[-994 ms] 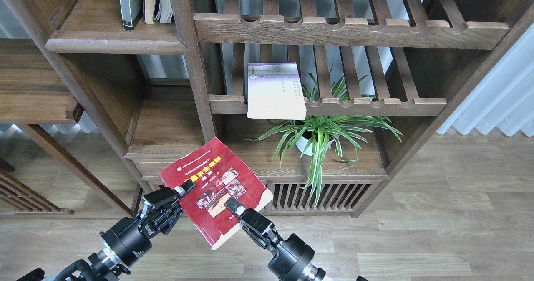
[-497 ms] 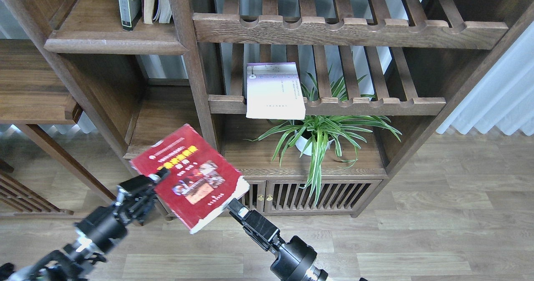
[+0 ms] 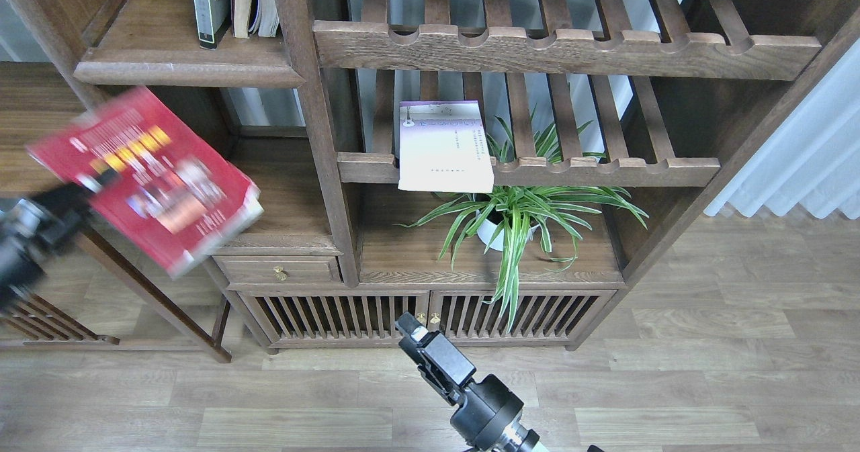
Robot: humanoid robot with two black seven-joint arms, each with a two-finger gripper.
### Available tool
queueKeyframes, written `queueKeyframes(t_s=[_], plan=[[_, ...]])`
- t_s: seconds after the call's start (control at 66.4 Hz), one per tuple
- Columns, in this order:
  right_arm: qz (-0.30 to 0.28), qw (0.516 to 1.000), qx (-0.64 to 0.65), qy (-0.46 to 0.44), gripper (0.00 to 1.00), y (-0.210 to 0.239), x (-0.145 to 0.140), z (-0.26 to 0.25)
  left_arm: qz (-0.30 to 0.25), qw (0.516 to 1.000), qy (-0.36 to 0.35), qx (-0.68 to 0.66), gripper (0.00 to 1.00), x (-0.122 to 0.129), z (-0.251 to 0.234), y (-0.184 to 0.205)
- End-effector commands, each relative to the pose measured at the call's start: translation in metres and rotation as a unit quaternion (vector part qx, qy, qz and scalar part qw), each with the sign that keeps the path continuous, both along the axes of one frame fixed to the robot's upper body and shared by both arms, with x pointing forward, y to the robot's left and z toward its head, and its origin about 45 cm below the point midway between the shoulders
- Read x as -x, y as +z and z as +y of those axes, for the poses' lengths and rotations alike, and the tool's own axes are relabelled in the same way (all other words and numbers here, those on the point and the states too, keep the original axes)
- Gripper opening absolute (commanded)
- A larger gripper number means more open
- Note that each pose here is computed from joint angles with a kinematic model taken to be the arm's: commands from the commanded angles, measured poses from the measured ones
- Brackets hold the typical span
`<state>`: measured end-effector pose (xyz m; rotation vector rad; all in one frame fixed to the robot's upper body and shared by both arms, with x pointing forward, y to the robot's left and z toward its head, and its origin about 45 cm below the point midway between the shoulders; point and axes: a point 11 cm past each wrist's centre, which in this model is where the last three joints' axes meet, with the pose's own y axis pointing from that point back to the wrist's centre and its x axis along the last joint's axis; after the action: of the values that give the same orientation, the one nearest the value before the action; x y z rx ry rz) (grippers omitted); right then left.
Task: Organize books on shelf
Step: 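Carry the red book with the left gripper up to the side shelf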
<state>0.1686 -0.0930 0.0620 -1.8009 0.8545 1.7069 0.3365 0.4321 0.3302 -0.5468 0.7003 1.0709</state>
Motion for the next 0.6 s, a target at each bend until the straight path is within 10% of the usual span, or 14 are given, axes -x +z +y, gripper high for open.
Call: queueKeyframes(t_s=[0.0, 0.587], plan=[[0.002, 1.0, 0.001, 0.0, 0.99, -0.001, 0.001, 0.0, -0.042, 0.999, -0.006, -0.024, 0.04, -0.011, 0.001, 0.041], [0.005, 1.0, 0.002, 0.01, 0.99, -0.003, 0.007, 0.003, -0.197, 0.954, -0.033, -0.224, 0.06, -0.058, -0.022, 0.198]])
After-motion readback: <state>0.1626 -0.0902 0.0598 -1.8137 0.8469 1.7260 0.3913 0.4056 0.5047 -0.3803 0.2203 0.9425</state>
